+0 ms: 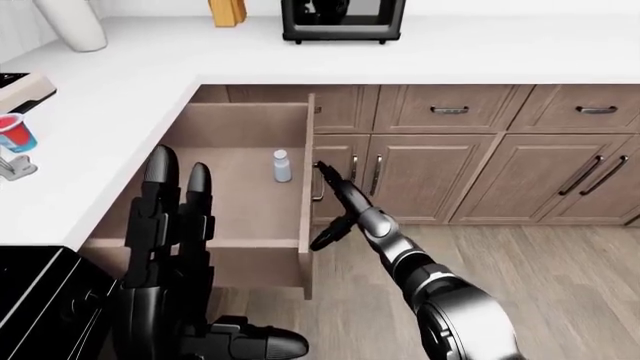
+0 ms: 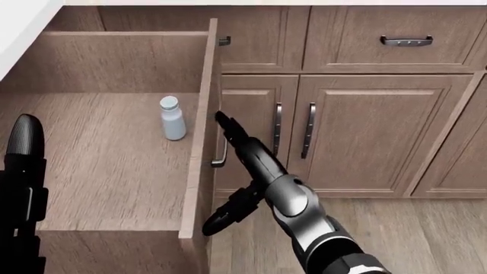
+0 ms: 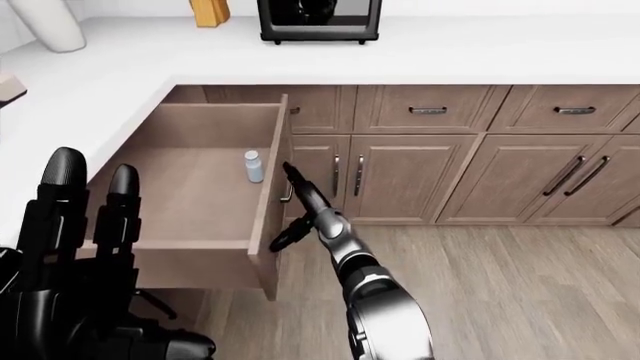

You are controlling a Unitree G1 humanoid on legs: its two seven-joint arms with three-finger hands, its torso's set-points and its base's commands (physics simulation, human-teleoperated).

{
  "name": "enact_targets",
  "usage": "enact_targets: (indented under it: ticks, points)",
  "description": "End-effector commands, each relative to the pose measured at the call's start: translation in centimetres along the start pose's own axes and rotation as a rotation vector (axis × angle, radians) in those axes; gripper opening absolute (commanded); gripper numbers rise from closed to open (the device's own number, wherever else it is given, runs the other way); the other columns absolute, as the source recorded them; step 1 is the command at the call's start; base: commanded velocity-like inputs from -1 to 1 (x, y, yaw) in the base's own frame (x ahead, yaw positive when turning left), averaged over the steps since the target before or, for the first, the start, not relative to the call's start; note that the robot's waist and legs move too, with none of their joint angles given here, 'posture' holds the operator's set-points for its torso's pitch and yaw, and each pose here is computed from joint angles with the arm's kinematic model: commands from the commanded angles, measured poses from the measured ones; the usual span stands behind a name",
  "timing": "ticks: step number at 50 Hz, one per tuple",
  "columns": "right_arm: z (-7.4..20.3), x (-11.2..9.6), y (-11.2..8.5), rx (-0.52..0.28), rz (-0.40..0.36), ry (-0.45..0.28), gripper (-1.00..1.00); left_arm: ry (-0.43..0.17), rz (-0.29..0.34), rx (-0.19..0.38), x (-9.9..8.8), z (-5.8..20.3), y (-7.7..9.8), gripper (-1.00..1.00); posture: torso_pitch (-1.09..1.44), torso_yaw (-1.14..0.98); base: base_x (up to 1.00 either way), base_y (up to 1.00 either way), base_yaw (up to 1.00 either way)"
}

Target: Close the right drawer.

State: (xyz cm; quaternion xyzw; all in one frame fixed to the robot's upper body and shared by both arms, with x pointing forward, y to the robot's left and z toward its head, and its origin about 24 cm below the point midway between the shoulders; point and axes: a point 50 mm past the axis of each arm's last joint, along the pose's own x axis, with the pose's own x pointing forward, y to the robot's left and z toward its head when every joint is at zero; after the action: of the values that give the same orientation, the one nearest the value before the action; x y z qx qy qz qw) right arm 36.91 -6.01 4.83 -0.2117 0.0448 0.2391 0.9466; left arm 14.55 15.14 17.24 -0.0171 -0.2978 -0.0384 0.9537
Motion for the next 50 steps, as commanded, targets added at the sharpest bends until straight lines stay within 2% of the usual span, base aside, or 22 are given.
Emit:
enact_targets:
  ticks: [1, 33, 42, 50]
  points:
    - [3.2, 0.8, 0.3, -0.014, 0.022, -0.136, 1.00, -0.069, -0.004, 0.003, 0.1, 1.2, -0.1, 1.00, 0.00, 0.00, 0.00, 0.00, 0.00]
    - [4.0, 1.2, 2.4, -0.044, 0.107, -0.144, 1.00, -0.069, 0.003, 0.002, 0.2, 1.2, 0.1, 1.00, 0.00, 0.00, 0.00, 0.00, 0.00]
    - [4.7, 1.4, 2.2, -0.033, 0.115, -0.161, 1.00, -0.070, 0.003, 0.004, 0.2, 1.2, 0.1, 1.00, 0.00, 0.00, 0.00, 0.00, 0.00]
    - [4.4, 1.2, 2.8, -0.033, 0.174, -0.160, 1.00, -0.070, 0.002, 0.003, 0.2, 1.2, 0.1, 1.00, 0.00, 0.00, 0.00, 0.00, 0.00]
